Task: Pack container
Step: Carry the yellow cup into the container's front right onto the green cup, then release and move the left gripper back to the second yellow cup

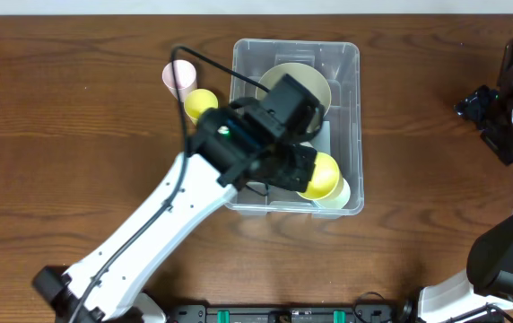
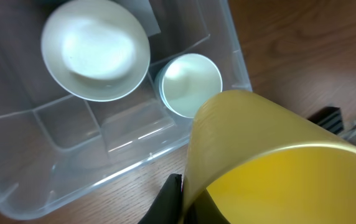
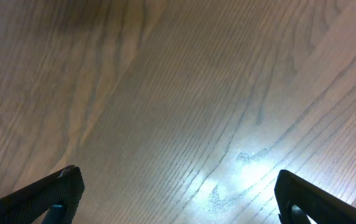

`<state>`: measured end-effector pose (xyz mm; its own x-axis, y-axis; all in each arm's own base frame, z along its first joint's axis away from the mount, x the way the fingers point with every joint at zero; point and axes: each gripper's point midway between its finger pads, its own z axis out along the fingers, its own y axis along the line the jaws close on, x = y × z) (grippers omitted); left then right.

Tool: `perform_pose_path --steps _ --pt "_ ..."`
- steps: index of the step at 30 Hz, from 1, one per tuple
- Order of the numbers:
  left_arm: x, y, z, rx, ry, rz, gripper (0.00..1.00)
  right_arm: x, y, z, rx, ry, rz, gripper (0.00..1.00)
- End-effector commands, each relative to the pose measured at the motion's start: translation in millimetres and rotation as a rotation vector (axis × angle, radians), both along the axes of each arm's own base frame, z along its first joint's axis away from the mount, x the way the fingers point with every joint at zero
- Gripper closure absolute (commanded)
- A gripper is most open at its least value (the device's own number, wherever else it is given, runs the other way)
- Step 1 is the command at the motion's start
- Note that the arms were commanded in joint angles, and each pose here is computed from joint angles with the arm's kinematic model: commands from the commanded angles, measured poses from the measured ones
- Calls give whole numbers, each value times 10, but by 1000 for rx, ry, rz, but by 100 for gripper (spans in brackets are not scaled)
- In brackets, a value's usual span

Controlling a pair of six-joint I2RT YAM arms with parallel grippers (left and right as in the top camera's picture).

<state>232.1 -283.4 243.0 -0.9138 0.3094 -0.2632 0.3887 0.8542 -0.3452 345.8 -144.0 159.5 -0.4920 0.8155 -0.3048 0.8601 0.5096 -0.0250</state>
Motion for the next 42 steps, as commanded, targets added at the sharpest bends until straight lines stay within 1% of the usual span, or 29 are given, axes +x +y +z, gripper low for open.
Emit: perform_pose_path --steps 1,9,12,22,35,36,38,40,41,42 --pt "49 -60 -268 69 34 17 94 -16 -42 22 -19 -3 -19 1" --pt "231 -257 -547 78 43 15 94 -16 -42 22 -19 -3 -19 1" --pt "258 -284 -635 89 54 15 94 -16 -42 22 -19 -3 -19 1" --pt "280 -307 -888 138 100 14 94 -16 -42 22 -19 -3 -19 1" --pt "233 -260 -905 158 119 13 92 -16 -42 22 -19 -3 -19 1" --pt "228 -254 -907 161 122 13 85 -16 -42 22 -19 -3 -19 1" --pt "221 -248 -909 163 124 12 65 -16 -42 22 -19 -3 -19 1" --pt "223 -248 -908 164 121 6 43 -16 -42 22 -19 -3 -19 1" --pt "224 -249 -908 163 121 6 32 -16 -42 22 -19 -3 -19 1" --pt "230 -253 -907 161 118 6 13 -16 -42 22 -19 -3 -19 1"
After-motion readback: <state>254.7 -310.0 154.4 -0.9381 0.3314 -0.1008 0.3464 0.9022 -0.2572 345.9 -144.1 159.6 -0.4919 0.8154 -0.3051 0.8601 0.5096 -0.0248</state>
